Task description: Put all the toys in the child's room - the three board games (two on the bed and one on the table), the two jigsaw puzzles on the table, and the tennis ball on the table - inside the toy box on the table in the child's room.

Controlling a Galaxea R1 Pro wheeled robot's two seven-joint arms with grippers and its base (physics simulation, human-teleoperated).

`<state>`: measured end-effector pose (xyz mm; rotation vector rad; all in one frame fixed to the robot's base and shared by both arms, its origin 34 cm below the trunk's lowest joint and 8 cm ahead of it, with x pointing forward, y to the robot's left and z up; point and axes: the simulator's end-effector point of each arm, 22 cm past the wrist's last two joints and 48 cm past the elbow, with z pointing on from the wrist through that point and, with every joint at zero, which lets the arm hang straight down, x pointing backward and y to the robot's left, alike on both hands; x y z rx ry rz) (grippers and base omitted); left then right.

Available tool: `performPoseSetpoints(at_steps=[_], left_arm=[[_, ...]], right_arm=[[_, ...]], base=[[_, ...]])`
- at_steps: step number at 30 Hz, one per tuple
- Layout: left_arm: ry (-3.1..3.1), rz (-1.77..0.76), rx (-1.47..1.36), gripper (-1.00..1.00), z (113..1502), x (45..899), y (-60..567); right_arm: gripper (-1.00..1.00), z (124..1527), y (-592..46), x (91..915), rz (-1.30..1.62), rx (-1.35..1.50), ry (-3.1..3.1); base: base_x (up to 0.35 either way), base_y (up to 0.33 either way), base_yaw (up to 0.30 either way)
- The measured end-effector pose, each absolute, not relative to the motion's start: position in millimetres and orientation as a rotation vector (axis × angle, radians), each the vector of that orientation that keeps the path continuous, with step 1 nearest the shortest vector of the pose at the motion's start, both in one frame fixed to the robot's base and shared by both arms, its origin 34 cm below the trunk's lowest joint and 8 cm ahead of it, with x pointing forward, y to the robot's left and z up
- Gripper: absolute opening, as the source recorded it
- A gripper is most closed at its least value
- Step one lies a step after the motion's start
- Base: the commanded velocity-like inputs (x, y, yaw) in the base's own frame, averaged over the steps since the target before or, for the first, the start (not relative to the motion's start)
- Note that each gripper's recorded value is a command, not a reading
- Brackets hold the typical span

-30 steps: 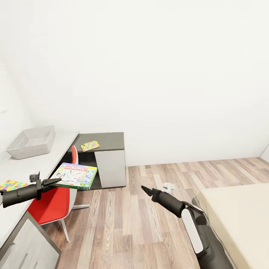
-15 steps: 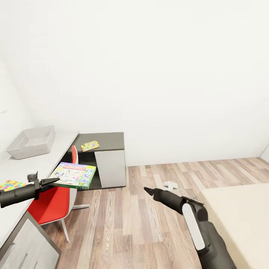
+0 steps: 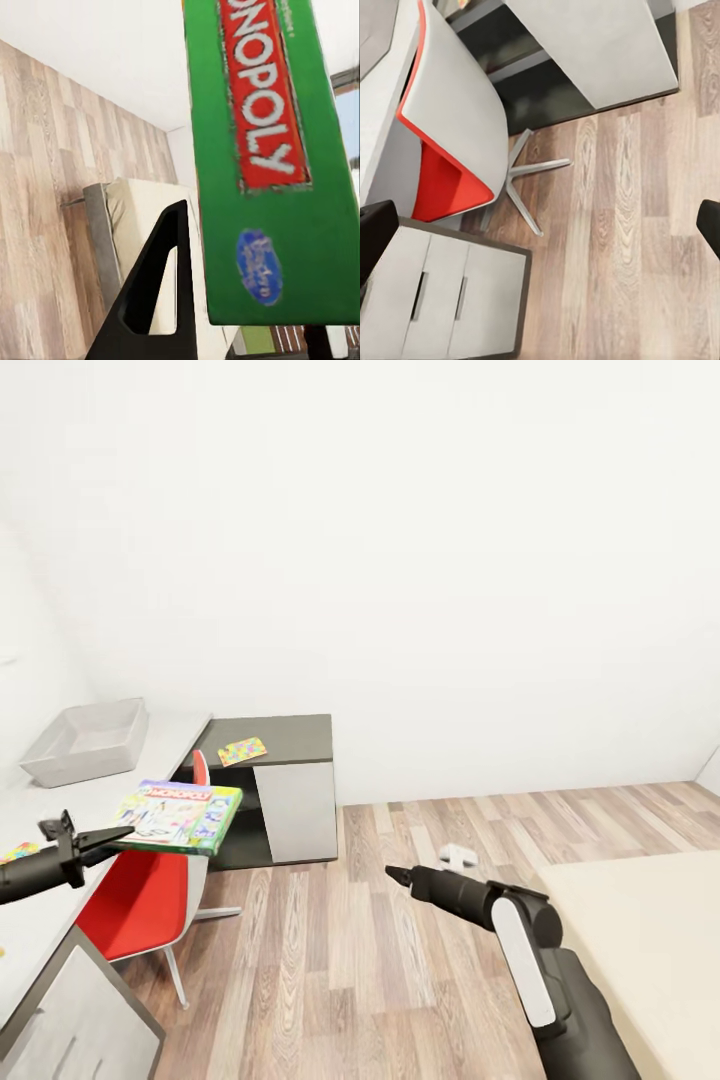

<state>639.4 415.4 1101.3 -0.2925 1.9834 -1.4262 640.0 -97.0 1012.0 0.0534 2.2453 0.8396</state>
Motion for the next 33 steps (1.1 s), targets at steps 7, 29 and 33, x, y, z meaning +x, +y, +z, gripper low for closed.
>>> performPoseSetpoints(at_steps=[7,29,33], left_arm=[[1.922,-1.489,-0.250,-1.00,1121.2,631.8,418.6],[1.901,-1.453,-0.194,-1.00,1119.8,633.5,416.8],[1.896,-1.447,-0.186,-1.00,1120.7,633.4,417.0]], right_arm=[[1.00,1028.5,-94.6,640.9,0.848,0.038,2.203],[1.00,1030.5,-77.1,640.1,0.841,-0.008,2.183],[1.00,1032.4,-77.3,641.1,0.839,-0.008,2.174]], base=[[0.000,0.000,0.000],[0.045,-0.030,0.039],[0.260,-0.169,0.157]])
